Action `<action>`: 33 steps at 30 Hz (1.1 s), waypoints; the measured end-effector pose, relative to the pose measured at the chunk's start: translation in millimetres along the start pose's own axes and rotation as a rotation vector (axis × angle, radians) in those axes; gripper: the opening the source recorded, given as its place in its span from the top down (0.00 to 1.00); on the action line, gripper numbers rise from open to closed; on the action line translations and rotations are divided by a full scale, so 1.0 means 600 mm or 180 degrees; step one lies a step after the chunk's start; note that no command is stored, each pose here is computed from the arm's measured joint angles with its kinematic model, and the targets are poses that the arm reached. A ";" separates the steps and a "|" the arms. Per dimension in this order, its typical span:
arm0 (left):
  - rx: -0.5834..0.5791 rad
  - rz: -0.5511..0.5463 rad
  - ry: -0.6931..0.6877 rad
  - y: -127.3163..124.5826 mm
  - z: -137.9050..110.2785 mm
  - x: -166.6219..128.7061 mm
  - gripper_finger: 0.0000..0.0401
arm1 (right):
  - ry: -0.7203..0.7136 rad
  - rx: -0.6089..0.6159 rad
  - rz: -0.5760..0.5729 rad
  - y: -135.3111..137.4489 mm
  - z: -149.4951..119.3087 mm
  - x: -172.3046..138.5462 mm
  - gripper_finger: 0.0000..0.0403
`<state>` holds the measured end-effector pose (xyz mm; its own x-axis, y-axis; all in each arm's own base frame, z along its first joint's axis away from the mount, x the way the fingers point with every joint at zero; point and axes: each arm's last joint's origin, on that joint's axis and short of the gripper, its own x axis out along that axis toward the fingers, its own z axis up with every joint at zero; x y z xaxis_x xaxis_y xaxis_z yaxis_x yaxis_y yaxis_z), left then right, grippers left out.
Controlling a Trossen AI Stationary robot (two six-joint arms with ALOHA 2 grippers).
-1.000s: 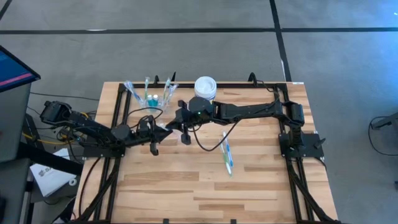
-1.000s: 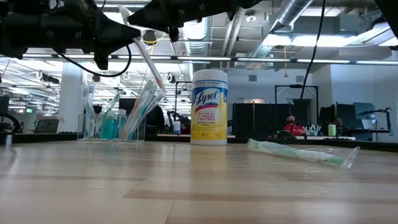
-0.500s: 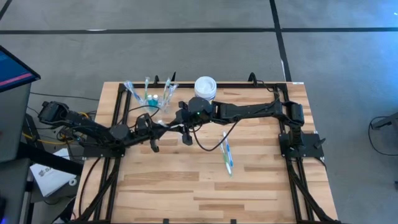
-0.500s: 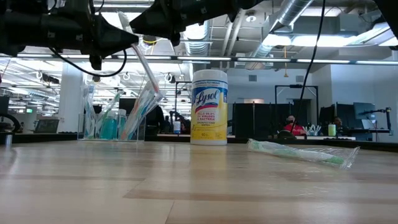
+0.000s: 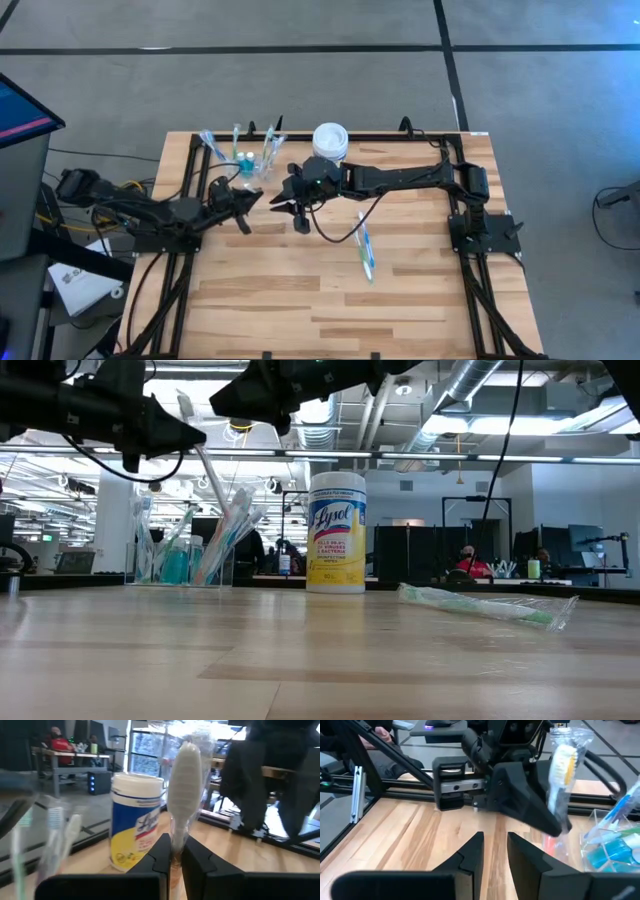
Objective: Pick & Place toothbrushing station
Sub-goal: Put the orange toothbrush into the transparent organizer
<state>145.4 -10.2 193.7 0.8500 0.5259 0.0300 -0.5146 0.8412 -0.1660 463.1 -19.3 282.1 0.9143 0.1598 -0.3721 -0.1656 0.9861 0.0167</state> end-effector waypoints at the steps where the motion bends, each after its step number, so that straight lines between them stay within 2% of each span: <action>1: 0.0007 0.0029 0.0004 0.002 0.001 -0.002 0.97 | 0.0005 0.0001 0.0001 0.000 0.000 0.000 0.81; 7: 0.0096 0.0218 0.0069 0.010 0.014 -0.009 0.97 | 0.0043 0.0024 0.0008 0.001 -0.002 0.000 0.81; 19: 0.0390 0.0880 0.0405 0.011 0.075 -0.005 0.97 | 0.0054 0.0035 0.0002 0.001 -0.004 0.003 0.81; 30: 0.0495 0.1553 0.0542 0.051 0.094 0.010 0.97 | 0.0184 0.0088 0.0009 0.002 -0.012 0.003 0.81; 33: 0.0491 0.1616 0.0614 0.062 0.095 0.014 0.97 | 0.0197 0.0090 0.0010 0.001 -0.013 0.004 0.81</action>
<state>127.0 32.6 244.1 0.4891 0.8492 -0.1992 -0.8626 0.5047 0.0339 462.3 -18.4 273.9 0.8891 0.1606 -0.4287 -0.1570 0.9866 0.0440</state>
